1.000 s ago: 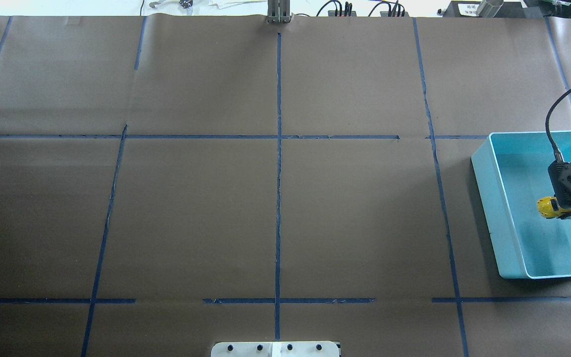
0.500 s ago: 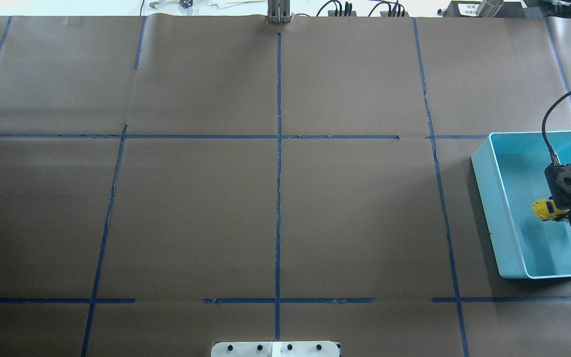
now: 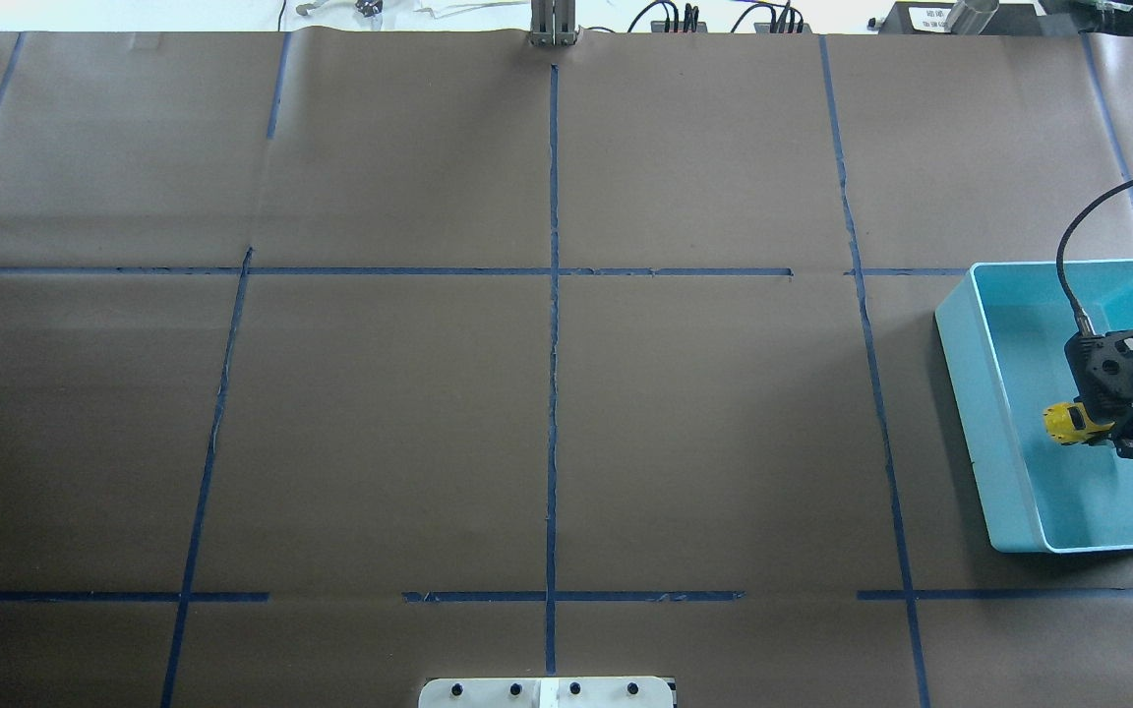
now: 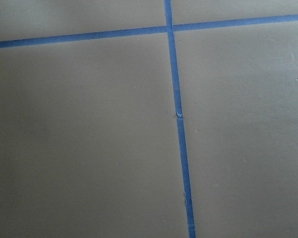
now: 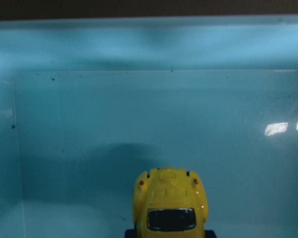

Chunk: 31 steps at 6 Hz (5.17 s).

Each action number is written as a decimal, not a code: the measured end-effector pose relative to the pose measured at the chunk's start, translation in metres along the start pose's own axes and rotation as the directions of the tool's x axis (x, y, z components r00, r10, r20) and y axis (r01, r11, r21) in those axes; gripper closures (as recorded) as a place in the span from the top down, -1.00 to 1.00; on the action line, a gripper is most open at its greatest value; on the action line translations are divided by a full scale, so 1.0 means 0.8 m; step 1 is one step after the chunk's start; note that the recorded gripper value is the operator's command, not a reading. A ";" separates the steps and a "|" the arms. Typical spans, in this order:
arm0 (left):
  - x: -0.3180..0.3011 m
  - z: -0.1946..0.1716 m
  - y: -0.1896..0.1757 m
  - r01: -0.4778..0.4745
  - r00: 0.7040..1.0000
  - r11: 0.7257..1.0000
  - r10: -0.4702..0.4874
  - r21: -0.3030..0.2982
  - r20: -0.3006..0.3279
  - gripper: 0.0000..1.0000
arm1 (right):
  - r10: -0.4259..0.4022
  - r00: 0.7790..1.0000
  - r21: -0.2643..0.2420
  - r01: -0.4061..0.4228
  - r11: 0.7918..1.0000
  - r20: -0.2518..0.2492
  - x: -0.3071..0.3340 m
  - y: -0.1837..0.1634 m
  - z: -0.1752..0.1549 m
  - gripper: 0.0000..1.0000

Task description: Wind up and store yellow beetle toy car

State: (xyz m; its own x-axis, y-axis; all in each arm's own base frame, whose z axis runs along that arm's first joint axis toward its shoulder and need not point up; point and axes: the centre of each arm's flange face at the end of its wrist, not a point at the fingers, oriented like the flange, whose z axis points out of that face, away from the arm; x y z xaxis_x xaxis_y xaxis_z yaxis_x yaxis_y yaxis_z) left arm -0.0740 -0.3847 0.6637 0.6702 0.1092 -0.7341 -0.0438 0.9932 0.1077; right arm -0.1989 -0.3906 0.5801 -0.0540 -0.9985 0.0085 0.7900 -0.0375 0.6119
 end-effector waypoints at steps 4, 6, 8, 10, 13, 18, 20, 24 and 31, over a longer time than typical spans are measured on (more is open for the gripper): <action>0.000 0.000 0.000 0.001 1.000 1.000 -0.001 0.000 0.000 1.00 | -0.007 1.000 0.039 0.006 0.999 0.025 -0.004 -0.009 -0.004 1.00; 0.000 0.000 0.000 0.002 1.000 1.000 -0.002 0.001 0.000 1.00 | 0.033 0.999 0.114 -0.037 0.993 0.039 0.001 -0.003 -0.035 1.00; 0.000 -0.001 0.000 0.001 1.000 1.000 -0.001 0.001 -0.001 1.00 | 0.199 0.979 0.192 -0.202 0.960 0.032 0.021 0.071 -0.090 1.00; 0.002 -0.002 -0.001 -0.002 1.000 1.000 0.002 0.004 -0.001 1.00 | 0.380 0.925 0.216 -0.371 0.903 0.001 0.028 0.156 -0.137 1.00; 0.004 -0.004 -0.001 -0.005 1.000 1.000 0.005 0.006 -0.001 1.00 | 0.751 0.658 0.222 -0.741 0.634 0.049 0.007 0.275 -0.192 1.00; 0.003 -0.003 -0.002 -0.008 1.000 1.000 0.008 0.006 -0.001 1.00 | 0.995 0.004 0.123 -0.992 -0.009 0.101 -0.021 0.329 -0.203 1.00; 0.006 -0.006 -0.003 -0.012 1.000 1.000 0.012 0.010 -0.002 1.00 | 0.996 -0.036 0.098 -0.994 -0.044 0.082 -0.023 0.343 -0.188 1.00; 0.012 -0.011 -0.006 -0.024 1.000 1.000 0.024 0.020 -0.002 1.00 | 0.995 -0.048 0.085 -0.995 -0.055 0.087 -0.025 0.348 -0.181 1.00; 0.015 -0.014 -0.008 -0.029 1.000 0.999 0.029 0.025 -0.002 1.00 | 0.995 -0.048 0.085 -0.995 -0.056 0.087 -0.025 0.348 -0.180 1.00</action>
State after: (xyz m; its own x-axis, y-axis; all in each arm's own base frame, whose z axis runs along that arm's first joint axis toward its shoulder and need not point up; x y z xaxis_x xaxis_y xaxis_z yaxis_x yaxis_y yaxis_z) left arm -0.0737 -0.3890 0.6468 0.6673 0.1385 -0.7318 -0.0453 0.9883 0.1458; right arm 0.1102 -0.3866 0.6365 0.7355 0.0143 0.6774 -0.0419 0.9988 0.0244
